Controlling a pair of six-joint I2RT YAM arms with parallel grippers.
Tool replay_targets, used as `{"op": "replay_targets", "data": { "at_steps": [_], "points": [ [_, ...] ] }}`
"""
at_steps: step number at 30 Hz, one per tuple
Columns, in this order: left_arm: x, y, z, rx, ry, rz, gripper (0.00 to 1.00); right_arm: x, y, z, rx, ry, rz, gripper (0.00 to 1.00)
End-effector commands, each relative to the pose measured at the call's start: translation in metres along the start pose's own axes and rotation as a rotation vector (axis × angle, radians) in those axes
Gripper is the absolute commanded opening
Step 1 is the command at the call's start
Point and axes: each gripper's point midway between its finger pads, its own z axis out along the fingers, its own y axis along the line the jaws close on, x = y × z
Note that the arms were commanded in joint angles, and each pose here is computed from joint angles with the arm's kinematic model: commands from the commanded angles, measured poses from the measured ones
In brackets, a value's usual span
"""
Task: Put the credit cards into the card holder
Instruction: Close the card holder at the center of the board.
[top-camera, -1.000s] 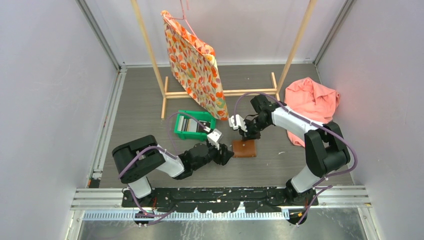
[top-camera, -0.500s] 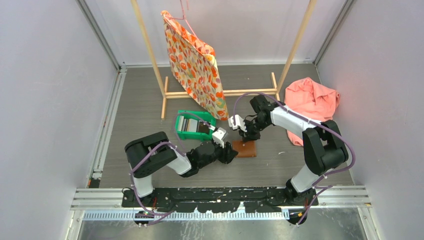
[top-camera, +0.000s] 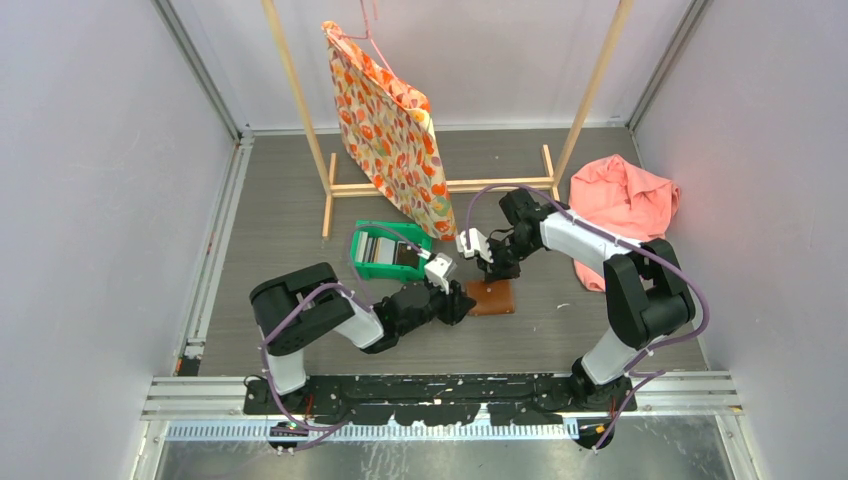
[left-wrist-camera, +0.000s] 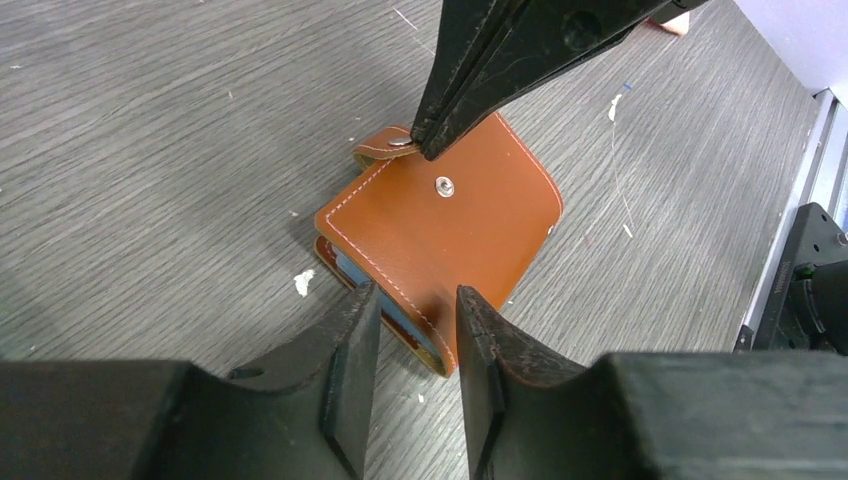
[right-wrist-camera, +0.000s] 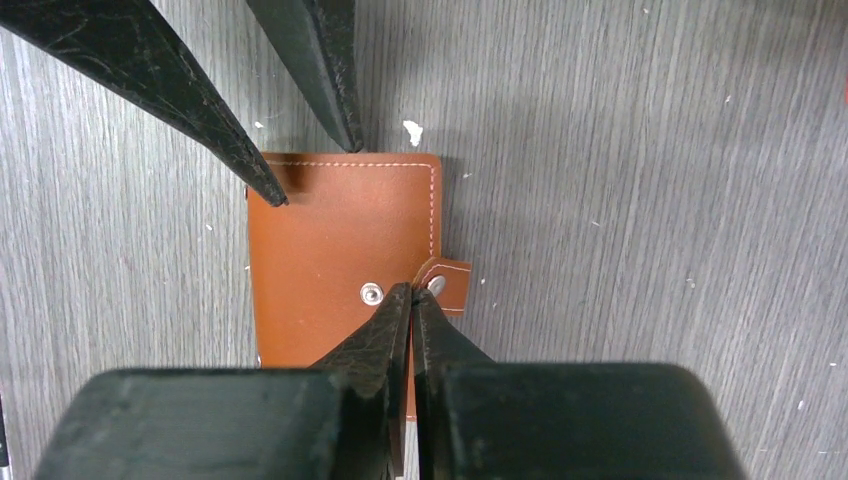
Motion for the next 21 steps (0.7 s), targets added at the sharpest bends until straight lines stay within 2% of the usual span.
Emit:
{"op": "replay_targets", "data": {
  "at_steps": [1, 3, 7, 14, 21],
  "points": [
    [-0.036, -0.024, 0.010, 0.087, -0.105, -0.023, 0.31, -0.012, -0.013, -0.008, 0.043, -0.022, -0.013, 0.11],
    [-0.036, -0.027, 0.012, 0.101, -0.105, -0.030, 0.25, -0.012, -0.014, -0.009, 0.053, -0.025, -0.014, 0.15],
    [-0.037, -0.025, 0.011, 0.093, -0.110, -0.024, 0.24, -0.011, -0.015, -0.008, 0.057, -0.022, -0.012, 0.21],
    [-0.025, -0.009, 0.008, 0.035, -0.073, -0.040, 0.23, -0.010, -0.018, -0.009, 0.065, -0.017, -0.006, 0.23],
    [-0.016, 0.004, -0.005, -0.016, -0.009, -0.107, 0.31, -0.014, -0.020, -0.012, 0.072, -0.038, 0.014, 0.29]
  ]
}}
